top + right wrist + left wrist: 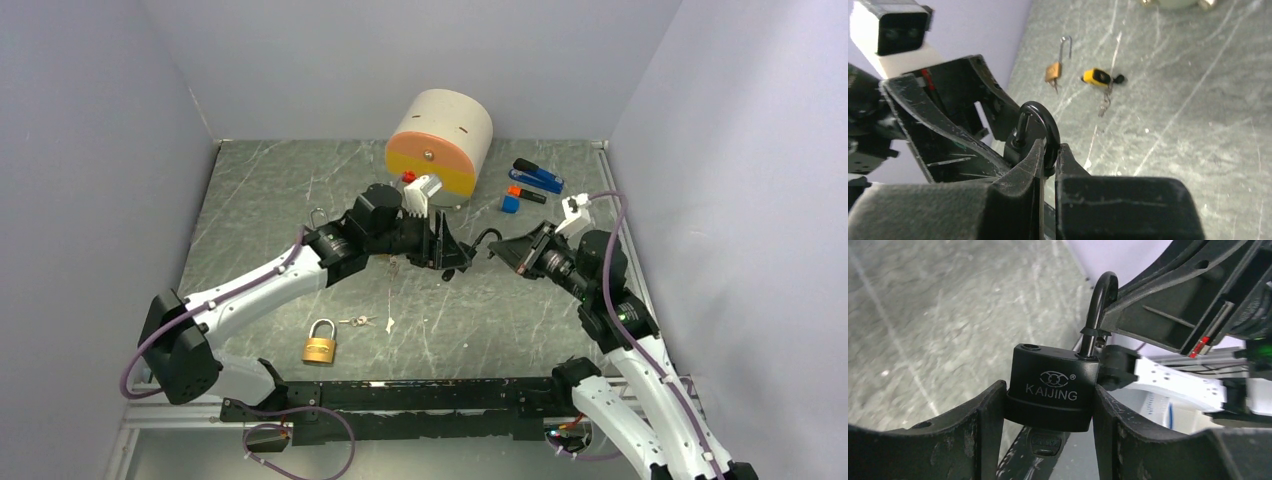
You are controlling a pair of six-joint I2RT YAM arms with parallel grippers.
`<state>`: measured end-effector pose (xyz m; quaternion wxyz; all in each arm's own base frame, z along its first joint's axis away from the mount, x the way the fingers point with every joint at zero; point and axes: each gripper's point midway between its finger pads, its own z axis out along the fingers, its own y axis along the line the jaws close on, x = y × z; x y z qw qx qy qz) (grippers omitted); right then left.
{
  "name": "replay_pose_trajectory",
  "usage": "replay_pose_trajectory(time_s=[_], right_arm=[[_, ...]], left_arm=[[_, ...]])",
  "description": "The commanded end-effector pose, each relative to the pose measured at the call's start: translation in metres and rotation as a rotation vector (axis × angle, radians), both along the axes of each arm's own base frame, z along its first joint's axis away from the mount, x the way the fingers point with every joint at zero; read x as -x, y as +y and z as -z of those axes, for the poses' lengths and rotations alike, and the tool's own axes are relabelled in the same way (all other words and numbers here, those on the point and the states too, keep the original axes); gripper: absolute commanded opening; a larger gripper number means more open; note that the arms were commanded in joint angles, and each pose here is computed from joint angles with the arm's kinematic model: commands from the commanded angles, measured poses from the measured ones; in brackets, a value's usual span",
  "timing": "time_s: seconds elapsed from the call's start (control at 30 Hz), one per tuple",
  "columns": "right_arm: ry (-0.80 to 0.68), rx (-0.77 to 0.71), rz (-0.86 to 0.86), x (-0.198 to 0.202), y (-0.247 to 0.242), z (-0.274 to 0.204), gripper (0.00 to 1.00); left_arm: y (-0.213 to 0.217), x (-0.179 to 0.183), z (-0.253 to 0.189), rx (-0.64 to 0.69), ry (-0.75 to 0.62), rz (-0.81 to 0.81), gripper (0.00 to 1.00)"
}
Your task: Unlock with the key
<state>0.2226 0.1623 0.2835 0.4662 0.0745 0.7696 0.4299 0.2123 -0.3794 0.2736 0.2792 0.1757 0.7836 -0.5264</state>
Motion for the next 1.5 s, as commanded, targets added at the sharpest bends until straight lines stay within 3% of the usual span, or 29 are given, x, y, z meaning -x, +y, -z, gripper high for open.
replay_pose_trajectory(time_s=[0.0,0.13,0.33,0.5,0.6,0.73,0.8,1.2,1.47], right_arm=[[0.073,0.120,0.006,0.010,-0.012,0.038,0.00],[0.151,0.105,-0.068,0.020,-0.002,0.046,0.00],[0.196,0.093,-0.042,0.014,-0.002,0.043,0.00],[0.267,0.156,0.016,0.002,-0.010,0.065,0.04],[0.286,0.203,0.068,-0.006,-0.019,0.088,0.19],[0.297,0.242,0.159,-0.010,-0.035,0.100,0.52],[0.323,0.270,0.204,-0.009,-0.044,0.106,0.60],[0.364,0.343,0.341,0.012,-0.078,0.113,0.61],[0.383,0.353,0.389,0.017,-0.087,0.114,0.61]], left_arm=[[0.058,-0.060,0.038,-0.307,-0.070,-0.362,0.03],[0.058,-0.068,0.059,-0.390,-0.071,-0.362,0.03],[0.063,-0.088,0.099,-0.594,-0.043,-0.424,0.03],[0.047,-0.100,0.109,-0.616,-0.070,-0.394,0.03],[0.032,-0.104,0.115,-0.607,-0.078,-0.359,0.03],[0.009,-0.107,0.118,-0.593,-0.081,-0.300,0.03],[0.001,-0.110,0.123,-0.599,-0.082,-0.286,0.03],[-0.055,-0.113,0.149,-0.522,-0.102,-0.202,0.03],[-0.092,-0.134,0.168,-0.503,-0.152,-0.284,0.03]])
